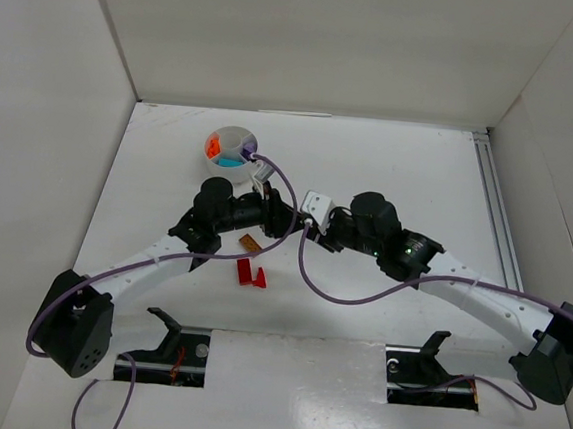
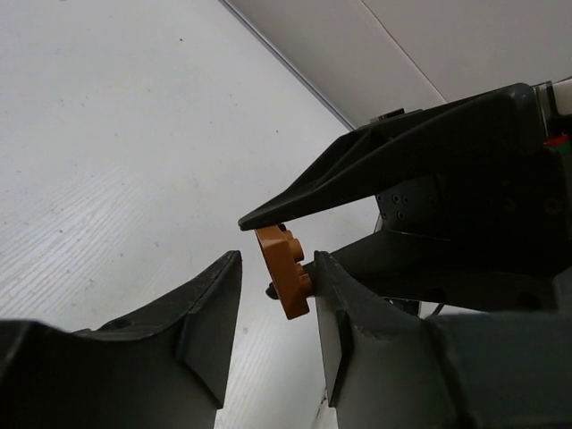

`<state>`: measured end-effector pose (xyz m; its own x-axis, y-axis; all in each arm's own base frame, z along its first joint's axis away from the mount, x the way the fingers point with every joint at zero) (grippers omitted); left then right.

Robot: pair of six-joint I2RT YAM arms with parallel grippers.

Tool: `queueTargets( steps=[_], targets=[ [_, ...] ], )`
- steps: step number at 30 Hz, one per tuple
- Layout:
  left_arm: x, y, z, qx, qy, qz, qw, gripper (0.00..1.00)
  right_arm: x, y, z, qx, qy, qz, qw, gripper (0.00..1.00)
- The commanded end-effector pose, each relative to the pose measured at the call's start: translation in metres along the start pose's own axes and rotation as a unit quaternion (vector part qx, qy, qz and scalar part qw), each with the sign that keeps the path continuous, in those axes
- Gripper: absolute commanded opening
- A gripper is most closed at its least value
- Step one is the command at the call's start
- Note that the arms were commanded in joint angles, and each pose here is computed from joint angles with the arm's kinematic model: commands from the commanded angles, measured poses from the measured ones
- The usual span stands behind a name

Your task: Sort the legos into containers by color

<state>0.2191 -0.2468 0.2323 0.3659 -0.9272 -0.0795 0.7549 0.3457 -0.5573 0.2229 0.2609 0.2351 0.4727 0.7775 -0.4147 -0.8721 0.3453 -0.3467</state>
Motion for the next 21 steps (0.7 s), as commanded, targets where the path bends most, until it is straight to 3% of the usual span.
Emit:
queueTargets(
  steps=[1, 9, 14, 17, 21],
  targets=[
    [0.001, -0.014, 0.028, 0.027, -0.045, -0.013, 0.999, 0.33, -0.006, -0.001, 0.017, -0.004, -0.04, -0.006, 0.999, 0.0],
    [0.003, -0.017, 0.022, 0.03, -0.033, -0.025, 0.999, 0.0, -0.01, -0.003, 0.022, -0.001, -0.046, -0.014, 0.999, 0.0],
    [0.006, -0.016, 0.024, 0.023, -0.029, -0.013, 0.999, 0.0, -0.006, -0.009, 0.019, 0.007, -0.032, -0.034, 0.999, 0.0],
    [0.007, -0.009, 0.03, 0.018, -0.034, 0.021, 0.999, 0.0, -0.005, -0.01, 0.02, 0.007, -0.032, -0.034, 0.999, 0.1],
    [0.003, -0.01, 0.048, 0.024, -0.054, 0.063, 0.996, 0.0, 0.001, -0.012, 0.022, 0.007, -0.029, -0.032, 0.999, 0.31]
  ],
)
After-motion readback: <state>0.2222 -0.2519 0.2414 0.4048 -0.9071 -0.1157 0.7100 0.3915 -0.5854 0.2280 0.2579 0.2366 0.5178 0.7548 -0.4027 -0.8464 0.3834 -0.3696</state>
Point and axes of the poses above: each gripper's point midway between its finger pads, its own x axis out along the fingers, its own y axis along the line the jaws close on, z = x × y, the point moved 5 cm from there along -x, back along the fingers, and after that the axes turned 1 degree about x, right-handed, at the moved point
